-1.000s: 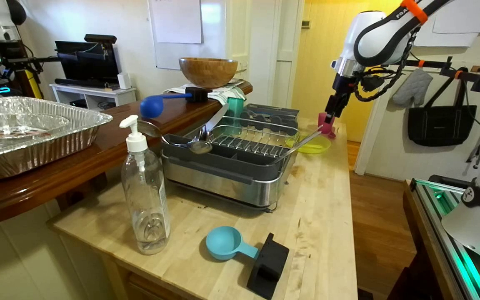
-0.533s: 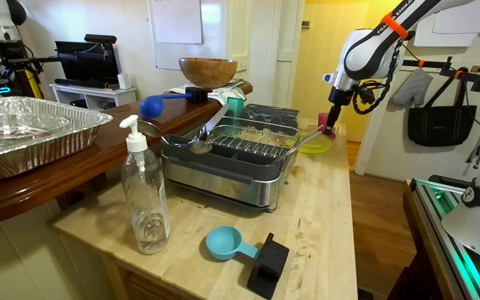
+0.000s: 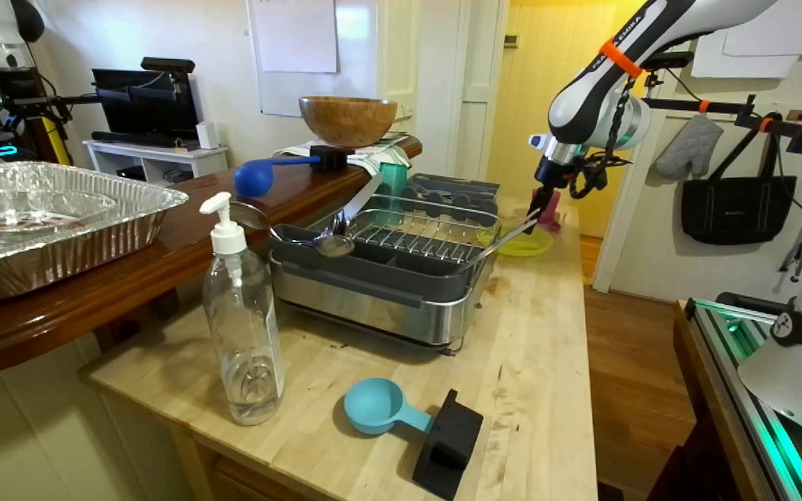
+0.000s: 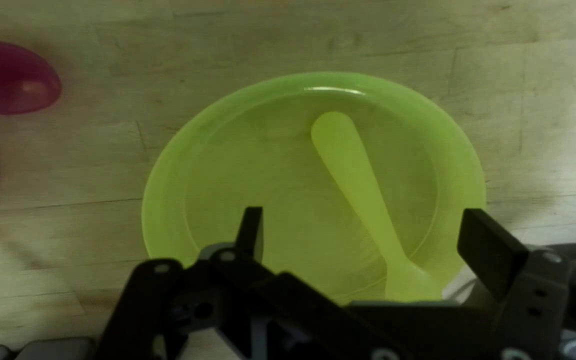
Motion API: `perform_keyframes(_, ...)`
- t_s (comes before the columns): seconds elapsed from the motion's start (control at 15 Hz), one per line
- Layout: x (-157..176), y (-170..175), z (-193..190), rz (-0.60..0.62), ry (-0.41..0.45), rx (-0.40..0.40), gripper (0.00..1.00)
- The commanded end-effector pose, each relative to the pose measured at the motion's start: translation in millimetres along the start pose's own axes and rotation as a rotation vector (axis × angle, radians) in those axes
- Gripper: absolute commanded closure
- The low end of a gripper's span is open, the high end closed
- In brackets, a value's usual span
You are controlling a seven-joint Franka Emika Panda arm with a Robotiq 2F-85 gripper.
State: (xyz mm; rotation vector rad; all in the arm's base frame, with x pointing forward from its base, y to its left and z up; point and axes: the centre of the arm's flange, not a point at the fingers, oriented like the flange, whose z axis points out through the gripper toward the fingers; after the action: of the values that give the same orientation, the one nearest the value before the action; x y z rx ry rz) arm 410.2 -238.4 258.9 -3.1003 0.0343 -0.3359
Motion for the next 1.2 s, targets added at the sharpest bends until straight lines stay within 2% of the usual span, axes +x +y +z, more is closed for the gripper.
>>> perform_keyframes(0.0, 18, -2, 29, -0.028, 0.024, 0.015, 0.00)
perform_keyframes(0.13, 25, -7, 36, -0.047, 0.025, 0.016, 0.00)
perform_keyframes(0.53, 37, -15, 58, -0.093, 0.035, -0.045, 0.02)
perform_keyframes(0.67, 40, -18, 64, -0.101, 0.033, -0.044, 0.26)
perform_keyframes(0.73, 41, -20, 66, -0.104, 0.029, -0.041, 0.31)
perform_keyframes(1.13, 49, -23, 56, -0.114, 0.045, -0.036, 0.77)
